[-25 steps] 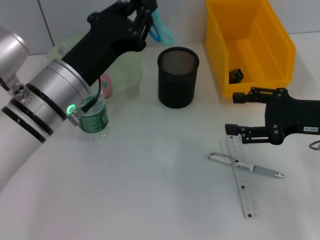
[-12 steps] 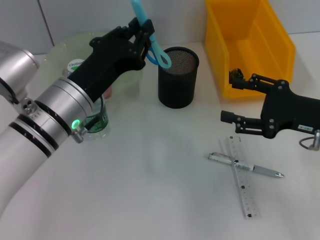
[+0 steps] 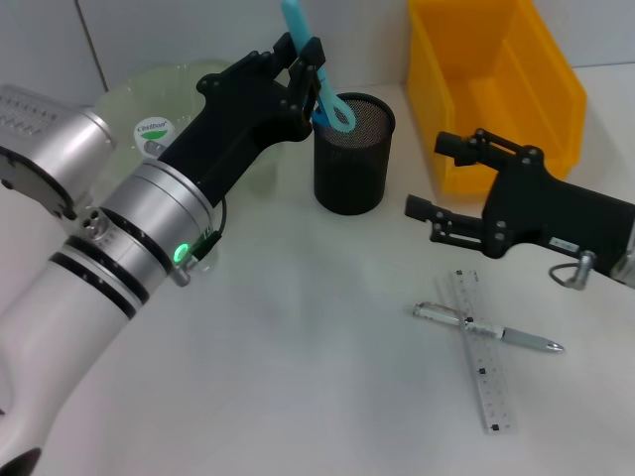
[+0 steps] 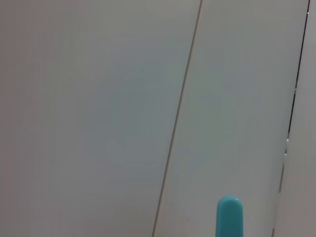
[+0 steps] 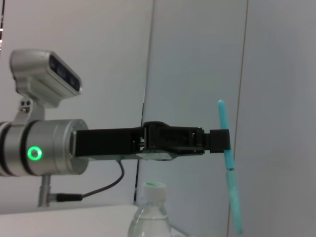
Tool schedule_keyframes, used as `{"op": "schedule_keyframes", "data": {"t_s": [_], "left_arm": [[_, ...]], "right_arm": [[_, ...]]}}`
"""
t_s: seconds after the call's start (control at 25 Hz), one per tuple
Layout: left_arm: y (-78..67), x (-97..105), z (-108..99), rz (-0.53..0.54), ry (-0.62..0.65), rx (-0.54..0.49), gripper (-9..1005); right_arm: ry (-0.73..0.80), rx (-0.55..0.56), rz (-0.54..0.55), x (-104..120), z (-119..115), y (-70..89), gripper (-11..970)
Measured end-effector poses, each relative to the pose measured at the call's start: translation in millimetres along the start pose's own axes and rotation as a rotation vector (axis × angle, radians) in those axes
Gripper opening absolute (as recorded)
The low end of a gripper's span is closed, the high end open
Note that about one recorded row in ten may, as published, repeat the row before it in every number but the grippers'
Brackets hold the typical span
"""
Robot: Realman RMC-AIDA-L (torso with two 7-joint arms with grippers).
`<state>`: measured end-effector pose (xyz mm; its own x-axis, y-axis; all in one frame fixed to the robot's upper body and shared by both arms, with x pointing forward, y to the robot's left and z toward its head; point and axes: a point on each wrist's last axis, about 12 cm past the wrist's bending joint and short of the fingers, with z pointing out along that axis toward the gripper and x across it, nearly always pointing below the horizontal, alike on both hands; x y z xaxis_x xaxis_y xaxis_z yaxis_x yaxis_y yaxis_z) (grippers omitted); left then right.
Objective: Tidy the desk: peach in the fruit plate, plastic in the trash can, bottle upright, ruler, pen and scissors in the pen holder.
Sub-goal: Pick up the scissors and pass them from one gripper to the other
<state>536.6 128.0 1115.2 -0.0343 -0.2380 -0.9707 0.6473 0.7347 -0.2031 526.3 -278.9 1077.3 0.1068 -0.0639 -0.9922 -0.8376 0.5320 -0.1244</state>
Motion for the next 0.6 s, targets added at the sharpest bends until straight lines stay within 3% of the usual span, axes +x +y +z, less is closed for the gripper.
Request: {"op": "schedule_keyframes", "data": {"t_s": [0.6], "left_arm": [[-15.5, 12, 0, 0.065, -0.02, -0.046, 267]], "right_arm": [[-0.05, 0.083, -0.03, 11, 22, 6.0, 740]]}}
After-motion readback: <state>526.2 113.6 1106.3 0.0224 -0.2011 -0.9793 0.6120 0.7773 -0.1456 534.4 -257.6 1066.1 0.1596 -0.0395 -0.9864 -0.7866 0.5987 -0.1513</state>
